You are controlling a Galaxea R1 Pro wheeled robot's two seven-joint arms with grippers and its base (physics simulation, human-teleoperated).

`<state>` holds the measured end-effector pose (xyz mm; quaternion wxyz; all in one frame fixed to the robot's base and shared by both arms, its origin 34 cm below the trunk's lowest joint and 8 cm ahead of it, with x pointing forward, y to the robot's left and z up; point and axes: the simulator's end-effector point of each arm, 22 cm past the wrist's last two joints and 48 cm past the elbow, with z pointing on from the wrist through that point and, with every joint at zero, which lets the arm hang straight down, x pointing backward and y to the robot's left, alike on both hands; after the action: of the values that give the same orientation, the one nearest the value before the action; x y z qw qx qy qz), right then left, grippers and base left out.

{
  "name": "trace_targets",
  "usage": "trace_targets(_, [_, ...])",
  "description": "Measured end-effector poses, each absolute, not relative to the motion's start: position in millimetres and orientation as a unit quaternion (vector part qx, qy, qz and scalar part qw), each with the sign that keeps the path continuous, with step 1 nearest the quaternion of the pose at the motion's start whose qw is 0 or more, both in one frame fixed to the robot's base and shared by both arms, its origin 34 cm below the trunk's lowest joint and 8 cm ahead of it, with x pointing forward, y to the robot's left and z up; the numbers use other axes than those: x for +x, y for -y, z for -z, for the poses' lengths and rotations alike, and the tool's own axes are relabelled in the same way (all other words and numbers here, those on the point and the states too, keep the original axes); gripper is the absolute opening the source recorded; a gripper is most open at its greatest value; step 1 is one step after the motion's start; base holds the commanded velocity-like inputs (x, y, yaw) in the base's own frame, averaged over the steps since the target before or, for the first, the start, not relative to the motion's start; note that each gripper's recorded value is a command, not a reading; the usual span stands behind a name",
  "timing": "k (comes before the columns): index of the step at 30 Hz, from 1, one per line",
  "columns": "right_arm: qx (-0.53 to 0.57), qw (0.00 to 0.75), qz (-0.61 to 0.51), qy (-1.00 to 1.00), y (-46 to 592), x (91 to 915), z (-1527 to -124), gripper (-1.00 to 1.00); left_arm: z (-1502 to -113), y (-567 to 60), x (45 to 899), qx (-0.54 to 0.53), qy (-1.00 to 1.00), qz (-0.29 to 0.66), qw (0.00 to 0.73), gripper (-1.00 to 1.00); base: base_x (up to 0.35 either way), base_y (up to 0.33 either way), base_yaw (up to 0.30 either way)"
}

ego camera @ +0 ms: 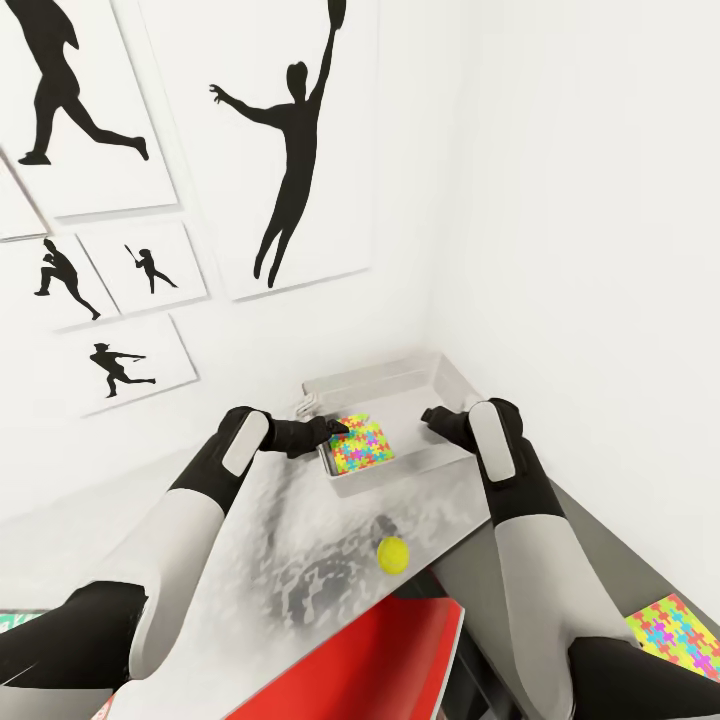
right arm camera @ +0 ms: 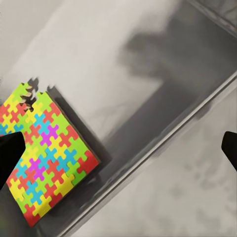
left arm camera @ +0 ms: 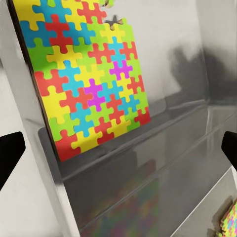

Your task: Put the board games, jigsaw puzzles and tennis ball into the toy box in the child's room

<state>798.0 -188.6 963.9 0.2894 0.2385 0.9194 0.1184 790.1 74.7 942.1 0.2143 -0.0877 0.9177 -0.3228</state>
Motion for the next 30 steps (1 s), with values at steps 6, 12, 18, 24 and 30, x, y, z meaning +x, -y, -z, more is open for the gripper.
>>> trace_targets(6, [0.241, 0.287, -0.115, -0.920, 190, 797, -960, 1.00, -940, -75, 790, -0.089, -0.918, 0.323, 0.213, 1.00, 0.000, 0.000, 0.000])
trace_targets(12, [0.243, 0.282, -0.111, -0.922, 191, 796, -954, 1.00, -934, -75, 790, -0.090, -0.919, 0.323, 0.209, 1.00, 0.000, 0.000, 0.000])
trace_targets(18, [0.244, 0.277, -0.109, -0.923, 191, 795, -947, 1.00, -929, -75, 790, -0.091, -0.919, 0.322, 0.206, 1.00, 0.000, 0.000, 0.000])
trace_targets(24, [0.245, 0.272, -0.108, -0.924, 191, 795, -940, 1.00, -923, -76, 789, -0.092, -0.920, 0.322, 0.203, 1.00, 0.000, 0.000, 0.000])
trace_targets(30, [0.246, 0.267, -0.107, -0.926, 191, 794, -933, 1.00, -931, -76, 801, -0.089, -0.919, 0.322, 0.210, 1.00, 0.000, 0.000, 0.000])
